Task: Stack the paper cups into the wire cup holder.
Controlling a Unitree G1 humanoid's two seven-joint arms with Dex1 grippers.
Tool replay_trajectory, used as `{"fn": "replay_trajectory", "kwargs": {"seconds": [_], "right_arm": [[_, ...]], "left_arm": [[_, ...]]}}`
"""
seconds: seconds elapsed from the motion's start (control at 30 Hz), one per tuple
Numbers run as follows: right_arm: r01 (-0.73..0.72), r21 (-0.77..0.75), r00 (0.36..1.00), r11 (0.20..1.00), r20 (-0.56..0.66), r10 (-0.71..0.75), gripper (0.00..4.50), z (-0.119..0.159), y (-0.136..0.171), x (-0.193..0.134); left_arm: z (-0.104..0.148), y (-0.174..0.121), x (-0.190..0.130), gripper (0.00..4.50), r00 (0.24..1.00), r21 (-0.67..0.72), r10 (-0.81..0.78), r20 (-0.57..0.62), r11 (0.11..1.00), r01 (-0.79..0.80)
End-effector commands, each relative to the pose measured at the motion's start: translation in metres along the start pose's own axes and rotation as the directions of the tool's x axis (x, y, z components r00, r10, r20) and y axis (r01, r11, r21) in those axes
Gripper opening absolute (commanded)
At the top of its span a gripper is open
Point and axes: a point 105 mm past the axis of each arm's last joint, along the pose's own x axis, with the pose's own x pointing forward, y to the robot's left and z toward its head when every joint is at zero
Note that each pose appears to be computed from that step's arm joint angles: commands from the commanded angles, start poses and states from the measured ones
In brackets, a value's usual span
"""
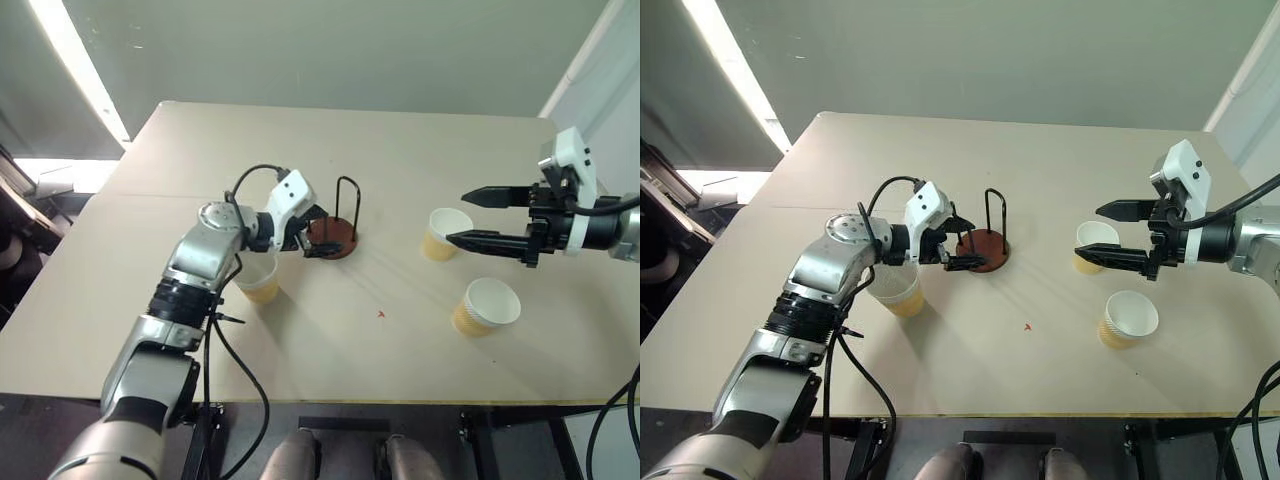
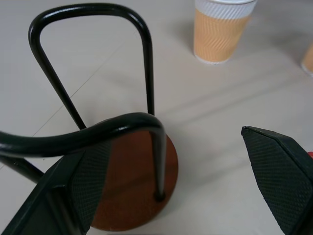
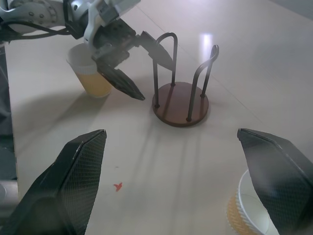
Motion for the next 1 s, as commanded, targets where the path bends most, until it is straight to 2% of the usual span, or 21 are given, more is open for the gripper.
{"fn": "replay_trajectory", "kwargs": {"seconds": [0.03, 0.13, 0.43, 0.47, 0.7, 0.9, 1.0], "right_arm": [[0.023, -0.05, 0.999, 0.998, 0.032, -0.021, 4.45, 0.014, 0.002, -0.008], [0.025, -0.049, 0.999, 0.999, 0.032, -0.024, 4.5, 0.013, 0.002, -0.008], [0.032, -0.045, 0.999, 0.998, 0.027, -0.031, 4.5, 0.013, 0.003, -0.011], [0.033, -0.046, 0.999, 0.998, 0.026, -0.032, 4.5, 0.013, 0.003, -0.012], [0.022, -0.041, 1.0, 0.999, 0.006, -0.022, 4.5, 0.012, 0.007, -0.017], [0.021, -0.027, 0.999, 0.999, -0.036, -0.022, 4.5, 0.009, 0.013, -0.029], [0.032, -0.032, 0.998, 0.999, -0.052, -0.034, 4.5, 0.01, 0.014, -0.035]], "left_arm": [[0.016, 0.006, 0.007, 4.5, 0.998, 0.055, 0.038, 0.047, 0.998, -0.041], [0.022, 0.004, 0.008, 3.57, 0.997, 0.058, 0.02, 0.071, 0.998, -0.024], [0.024, -0.004, 0.002, 0.26, 0.997, 0.092, -0.048, 0.065, 0.995, 0.042], [0.025, -0.006, 0.001, 0.01, 0.996, 0.099, -0.062, 0.063, 0.994, 0.055], [0.035, -0.022, -0.003, 0.01, 0.982, 0.152, -0.174, 0.073, 0.975, 0.161], [0.042, -0.051, 0.008, 0.01, 0.939, 0.158, -0.325, 0.113, 0.939, 0.306], [0.037, -0.064, 0.016, 0.01, 0.92, 0.163, -0.379, 0.097, 0.918, 0.361]]}}
